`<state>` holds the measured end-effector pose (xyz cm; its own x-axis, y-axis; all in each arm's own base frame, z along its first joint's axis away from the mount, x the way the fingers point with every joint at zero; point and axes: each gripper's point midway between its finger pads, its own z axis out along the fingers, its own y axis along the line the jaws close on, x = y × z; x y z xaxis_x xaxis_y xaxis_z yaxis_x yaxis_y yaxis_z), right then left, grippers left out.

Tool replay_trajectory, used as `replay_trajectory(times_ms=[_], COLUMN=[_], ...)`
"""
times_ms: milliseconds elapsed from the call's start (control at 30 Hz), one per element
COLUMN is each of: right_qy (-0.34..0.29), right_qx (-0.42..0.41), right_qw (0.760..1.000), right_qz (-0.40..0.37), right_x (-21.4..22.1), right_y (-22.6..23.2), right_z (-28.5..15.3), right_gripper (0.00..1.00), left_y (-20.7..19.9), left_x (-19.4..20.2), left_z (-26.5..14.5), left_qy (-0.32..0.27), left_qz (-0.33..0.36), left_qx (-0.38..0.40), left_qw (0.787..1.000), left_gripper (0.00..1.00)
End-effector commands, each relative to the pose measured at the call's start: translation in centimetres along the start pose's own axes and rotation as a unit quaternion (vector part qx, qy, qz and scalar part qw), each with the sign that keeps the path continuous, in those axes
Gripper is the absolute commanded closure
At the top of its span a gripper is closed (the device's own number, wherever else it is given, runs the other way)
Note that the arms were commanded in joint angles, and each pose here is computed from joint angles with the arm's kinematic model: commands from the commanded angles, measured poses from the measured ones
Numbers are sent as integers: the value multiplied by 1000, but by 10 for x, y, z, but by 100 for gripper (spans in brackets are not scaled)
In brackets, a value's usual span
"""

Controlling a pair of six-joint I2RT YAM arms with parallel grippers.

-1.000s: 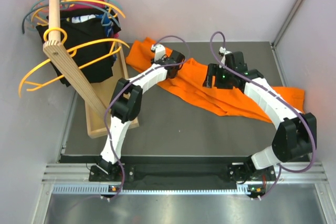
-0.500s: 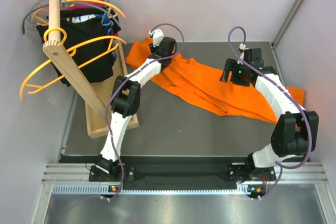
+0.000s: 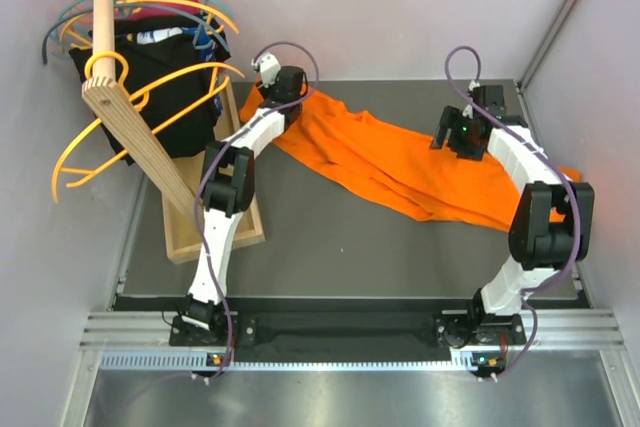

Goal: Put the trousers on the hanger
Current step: Fold the trousers at the center of the board.

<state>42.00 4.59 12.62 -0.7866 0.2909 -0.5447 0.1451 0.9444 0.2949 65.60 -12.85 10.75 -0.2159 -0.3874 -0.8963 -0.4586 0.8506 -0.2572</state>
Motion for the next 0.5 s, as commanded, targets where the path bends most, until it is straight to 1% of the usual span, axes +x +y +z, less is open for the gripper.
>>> replay_trajectory(times_ms=[0,33,67,100,133,167,233,300,467], right_qy=[-43,-53,-66,-73,-76,-80,-85,-91,-86], right_qx=[61,74,108,126,139,160,181,197,223], right_qw=[996,994,990,987,985,980,975,969,963], right_qz=[44,54,66,71,70,83,97,118,127], right_x=[-25,-29,-37,-43,-45,-49,-52,-55,-54], right_y=[-19,-23,-44,-56,-66,-85,-106,-130,-149], right_z=[-4,-4,-8,-10,-12,-17,-24,-32,-27], right_gripper=[25,26,26,26,27,28,30,30,27], left_y=[-4,-2,0,-7,-8,-9,-11,-15,-19], left_x=[-49,-50,-48,-56,-53,-53,-56,-58,-59], left_z=[3,7,10,12,17,19,25,29,41], left_qy=[-59,-58,-54,-66,-61,-62,-73,-77,-87], left_qz=[-65,-72,-76,-97,-102,-106,-121,-131,-158], left_qx=[-4,0,3,19,30,35,46,60,67], left_qw=[996,996,996,993,993,992,989,987,981], left_gripper=[53,53,53,54,55,55,56,57,57])
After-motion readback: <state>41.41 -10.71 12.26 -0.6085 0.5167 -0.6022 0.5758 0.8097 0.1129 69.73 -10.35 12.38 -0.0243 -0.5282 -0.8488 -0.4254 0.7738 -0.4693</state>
